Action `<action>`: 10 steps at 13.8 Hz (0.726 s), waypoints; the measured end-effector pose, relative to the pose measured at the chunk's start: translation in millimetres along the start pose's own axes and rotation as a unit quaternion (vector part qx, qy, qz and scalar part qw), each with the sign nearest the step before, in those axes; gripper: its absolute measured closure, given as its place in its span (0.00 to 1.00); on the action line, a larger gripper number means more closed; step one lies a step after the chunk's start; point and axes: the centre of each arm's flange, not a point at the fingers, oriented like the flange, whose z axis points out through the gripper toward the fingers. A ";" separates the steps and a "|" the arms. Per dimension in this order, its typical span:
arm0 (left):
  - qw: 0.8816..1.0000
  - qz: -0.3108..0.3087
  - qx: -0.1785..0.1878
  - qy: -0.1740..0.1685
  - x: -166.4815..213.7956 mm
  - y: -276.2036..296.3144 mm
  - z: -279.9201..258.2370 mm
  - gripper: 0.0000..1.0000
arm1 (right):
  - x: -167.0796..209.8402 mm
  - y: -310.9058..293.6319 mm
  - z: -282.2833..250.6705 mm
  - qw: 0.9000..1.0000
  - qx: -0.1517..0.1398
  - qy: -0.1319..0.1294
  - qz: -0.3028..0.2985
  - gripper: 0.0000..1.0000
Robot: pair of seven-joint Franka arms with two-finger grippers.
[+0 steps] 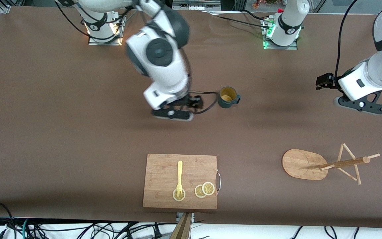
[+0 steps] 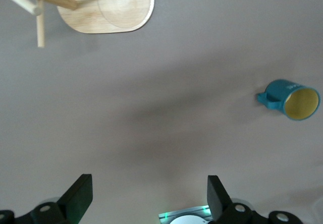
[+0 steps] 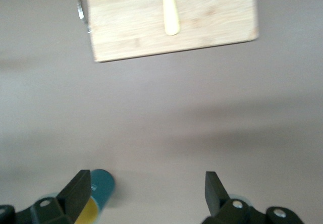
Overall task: Pass cup and hang on rack
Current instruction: 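Release the mug and withdraw the right gripper while the left gripper approaches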
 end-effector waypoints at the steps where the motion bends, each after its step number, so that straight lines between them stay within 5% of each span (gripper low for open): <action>1: 1.000 0.024 -0.005 -0.003 2.4 0.6 4.0 0.00 | 13.7 28.5 -21.6 1.000 -0.002 -0.013 -0.008 0.00; 6: 0.976 0.187 -0.114 -0.006 14.8 -27.7 48.4 0.00 | 36.0 170.2 -117.2 0.998 -0.034 -0.032 -0.052 0.00; 10: 0.922 0.314 -0.224 0.036 13.9 -66.2 101.5 0.00 | 9.2 276.5 -153.7 0.996 -0.056 -0.036 -0.061 0.00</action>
